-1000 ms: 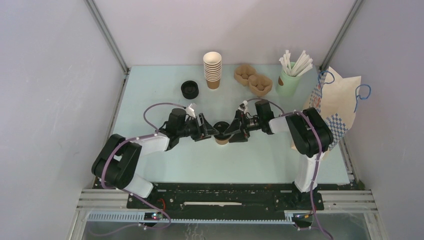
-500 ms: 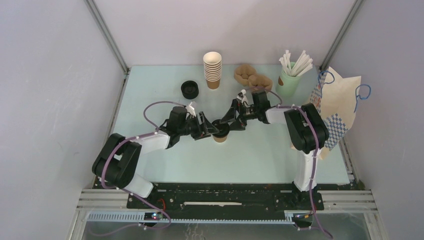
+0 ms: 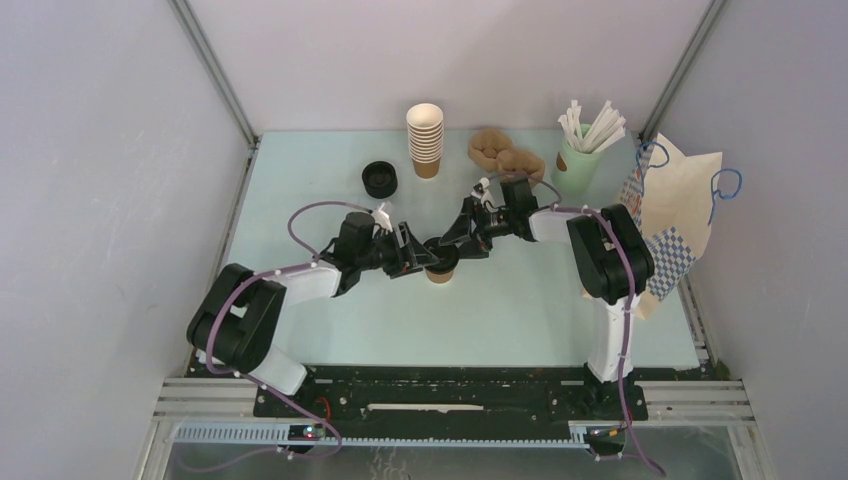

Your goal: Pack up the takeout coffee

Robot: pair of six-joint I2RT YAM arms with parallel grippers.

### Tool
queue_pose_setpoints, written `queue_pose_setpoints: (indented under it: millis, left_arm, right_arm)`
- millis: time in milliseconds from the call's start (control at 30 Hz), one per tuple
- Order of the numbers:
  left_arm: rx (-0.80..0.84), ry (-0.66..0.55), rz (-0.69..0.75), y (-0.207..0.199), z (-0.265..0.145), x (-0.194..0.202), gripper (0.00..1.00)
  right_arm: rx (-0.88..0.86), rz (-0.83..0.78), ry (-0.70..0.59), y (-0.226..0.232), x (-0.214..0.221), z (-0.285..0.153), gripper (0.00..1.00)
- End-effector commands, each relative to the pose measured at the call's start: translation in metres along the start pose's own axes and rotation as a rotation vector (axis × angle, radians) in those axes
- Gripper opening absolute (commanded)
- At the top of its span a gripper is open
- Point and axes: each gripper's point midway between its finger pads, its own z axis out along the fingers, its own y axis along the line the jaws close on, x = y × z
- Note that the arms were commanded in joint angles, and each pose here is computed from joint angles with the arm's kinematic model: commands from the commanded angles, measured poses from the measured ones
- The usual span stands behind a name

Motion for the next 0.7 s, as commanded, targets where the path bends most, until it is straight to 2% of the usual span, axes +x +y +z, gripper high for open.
queue_pose_setpoints:
  millis: [0,67,200,300,433,667]
  left_arm:
    - [-0.319,0.09,-0.043,0.092,-0.007,0.046,0.68]
    - [-0.257,0.078,-0.02,0.074,-0.006,0.037,0.73]
    - [-0.07,0.014,0.034,0.007,-0.014,0.001,0.84]
    - [0.013,-0.032,0.032,-0.027,-0.022,-0.025,0.9]
    - [0.028,-0.069,-0.003,-0.028,-0.022,-0.046,0.9]
    - [0.018,-0.054,-0.057,-0.008,-0.006,-0.044,0.77]
  right_arm:
    - [0.387,0.134,-0.083,-0.083,0.016,-0.006,0.81]
    - [0.385,0.129,-0.076,-0.081,0.015,-0.005,0.82]
    - [0.338,0.1,-0.073,-0.07,0.011,-0.001,0.82]
    - [0.302,0.08,-0.077,-0.06,0.008,0.001,0.81]
    - [0.28,0.075,-0.074,-0.056,0.008,0.004,0.8]
    - [0.269,0.074,-0.058,-0.056,0.011,0.007,0.79]
